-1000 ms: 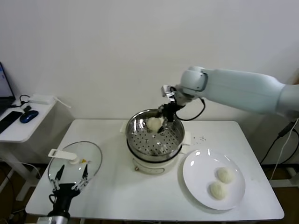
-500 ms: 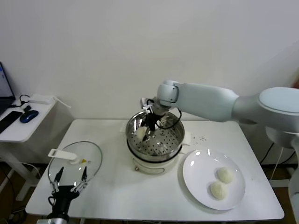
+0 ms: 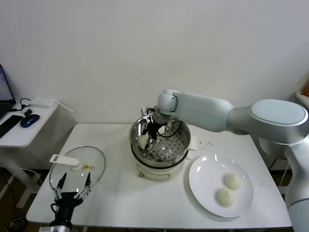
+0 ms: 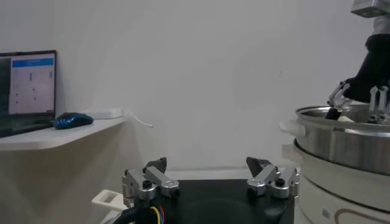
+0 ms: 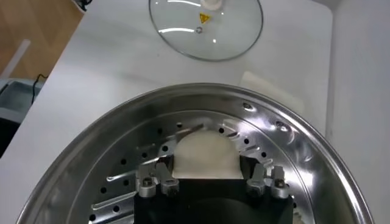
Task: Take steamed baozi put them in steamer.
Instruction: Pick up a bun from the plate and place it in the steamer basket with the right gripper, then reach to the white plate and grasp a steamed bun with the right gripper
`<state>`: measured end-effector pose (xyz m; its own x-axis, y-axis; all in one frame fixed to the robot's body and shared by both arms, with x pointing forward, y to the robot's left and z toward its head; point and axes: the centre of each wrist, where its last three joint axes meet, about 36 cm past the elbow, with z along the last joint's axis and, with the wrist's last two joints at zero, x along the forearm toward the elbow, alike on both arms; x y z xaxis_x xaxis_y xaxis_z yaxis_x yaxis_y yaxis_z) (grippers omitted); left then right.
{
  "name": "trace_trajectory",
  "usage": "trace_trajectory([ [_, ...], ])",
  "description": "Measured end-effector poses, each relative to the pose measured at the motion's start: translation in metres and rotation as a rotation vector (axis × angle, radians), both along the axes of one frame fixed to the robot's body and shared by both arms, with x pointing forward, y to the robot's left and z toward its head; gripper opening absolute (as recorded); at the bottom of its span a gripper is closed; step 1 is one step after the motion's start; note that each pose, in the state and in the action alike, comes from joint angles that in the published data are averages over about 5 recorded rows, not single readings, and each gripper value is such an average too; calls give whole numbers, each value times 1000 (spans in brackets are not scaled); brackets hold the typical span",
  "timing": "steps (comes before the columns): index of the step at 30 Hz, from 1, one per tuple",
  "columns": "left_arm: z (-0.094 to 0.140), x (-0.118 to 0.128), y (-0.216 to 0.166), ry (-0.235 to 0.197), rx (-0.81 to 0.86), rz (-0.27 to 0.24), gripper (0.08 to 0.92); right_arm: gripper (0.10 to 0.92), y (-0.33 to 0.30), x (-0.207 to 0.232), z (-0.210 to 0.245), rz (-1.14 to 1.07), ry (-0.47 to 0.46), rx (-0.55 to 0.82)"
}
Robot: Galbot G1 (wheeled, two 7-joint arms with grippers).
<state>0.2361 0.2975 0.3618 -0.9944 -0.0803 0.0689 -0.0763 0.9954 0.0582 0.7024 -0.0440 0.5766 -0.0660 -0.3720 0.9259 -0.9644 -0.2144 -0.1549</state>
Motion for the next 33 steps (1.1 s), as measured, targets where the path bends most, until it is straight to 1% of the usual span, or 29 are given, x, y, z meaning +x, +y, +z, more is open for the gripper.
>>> trace_trajectory([
  [10, 0, 0, 0, 0, 1, 0, 823, 696, 4, 1, -5, -2, -3, 1],
  [12, 0, 0, 0, 0, 1, 0, 823, 707, 4, 1, -6, -1, -4, 1],
  [17, 0, 0, 0, 0, 1, 0, 823, 794, 3, 2, -5, 1, -6, 2],
  [20, 0, 0, 0, 0, 1, 0, 823, 819, 1, 2, -2, 4, -5, 4],
  [27, 0, 0, 0, 0, 0, 3, 823, 823, -12, 2, 17, 11, 3, 2],
  [33, 1, 0, 0, 2, -1, 2, 823, 823, -44, 2, 51, 10, 10, 8],
])
